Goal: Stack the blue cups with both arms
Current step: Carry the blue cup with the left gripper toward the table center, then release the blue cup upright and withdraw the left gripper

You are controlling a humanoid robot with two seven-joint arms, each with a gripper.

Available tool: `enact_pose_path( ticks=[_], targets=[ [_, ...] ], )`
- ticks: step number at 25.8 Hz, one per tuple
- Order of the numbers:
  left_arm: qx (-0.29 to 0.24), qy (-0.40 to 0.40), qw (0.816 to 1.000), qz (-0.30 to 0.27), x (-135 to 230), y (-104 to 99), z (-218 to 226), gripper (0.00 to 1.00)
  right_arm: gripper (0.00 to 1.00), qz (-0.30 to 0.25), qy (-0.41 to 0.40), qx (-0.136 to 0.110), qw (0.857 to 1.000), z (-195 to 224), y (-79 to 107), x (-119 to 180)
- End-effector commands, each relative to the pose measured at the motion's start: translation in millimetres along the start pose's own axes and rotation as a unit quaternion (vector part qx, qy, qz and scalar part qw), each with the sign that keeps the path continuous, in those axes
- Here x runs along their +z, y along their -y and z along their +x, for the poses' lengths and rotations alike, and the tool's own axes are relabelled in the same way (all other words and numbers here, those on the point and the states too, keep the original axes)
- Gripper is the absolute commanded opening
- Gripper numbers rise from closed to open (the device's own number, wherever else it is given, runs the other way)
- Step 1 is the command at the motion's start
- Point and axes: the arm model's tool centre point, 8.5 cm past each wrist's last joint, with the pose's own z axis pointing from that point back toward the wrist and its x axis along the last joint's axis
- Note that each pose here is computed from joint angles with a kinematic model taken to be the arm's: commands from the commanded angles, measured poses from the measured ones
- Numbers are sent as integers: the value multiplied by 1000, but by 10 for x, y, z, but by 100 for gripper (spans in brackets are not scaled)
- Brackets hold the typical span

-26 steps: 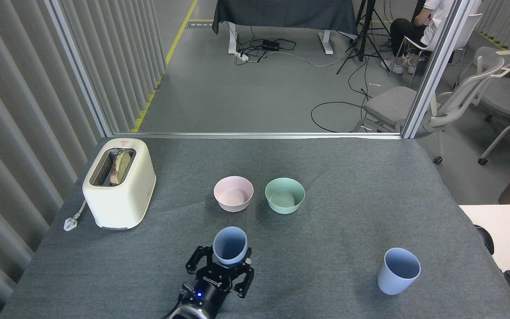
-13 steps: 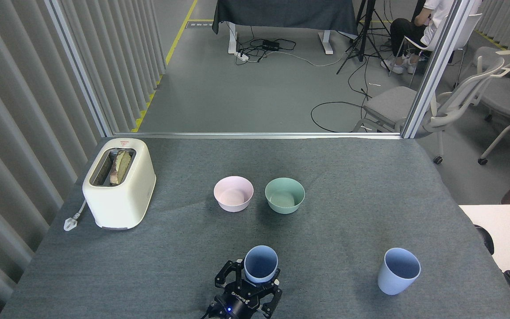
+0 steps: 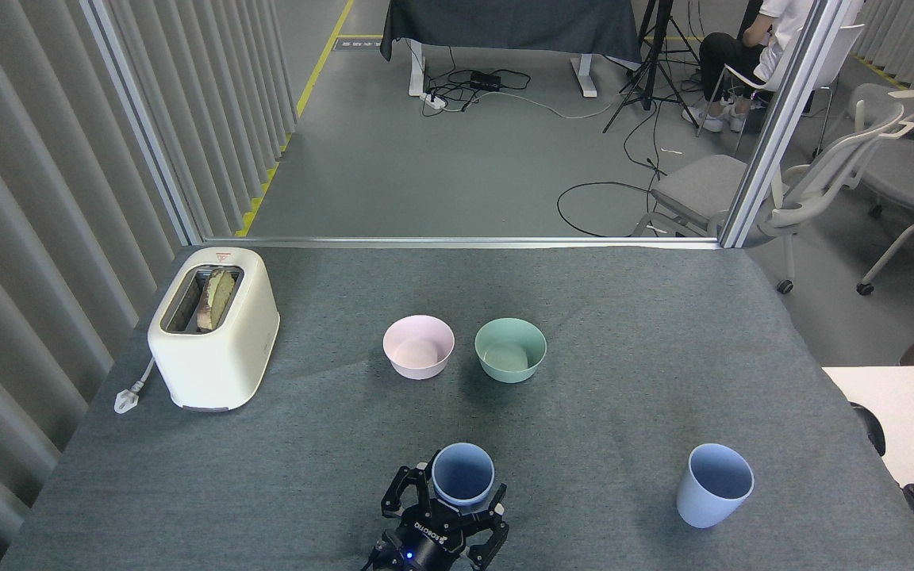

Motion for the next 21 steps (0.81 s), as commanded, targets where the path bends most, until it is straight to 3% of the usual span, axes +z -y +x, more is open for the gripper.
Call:
enact_pose_path(
  ticks=[1,11,19,21],
  targets=[
    [5,-1,1000,3,69,-1,25,100,100,-2,0,-1,1000,8,1,-1],
    [27,-42,999,-6,701,150,-35,100,100,2,0,-2,1000,6,-22,8],
    [12,-135,990,-24,1644,182,-516,100,100,-9,-12,4,1000,-90,11,9],
    [6,-155,988,-25,1826,148,-637,100,100,8,-27,12,1000,-168,-78,24]
  ],
)
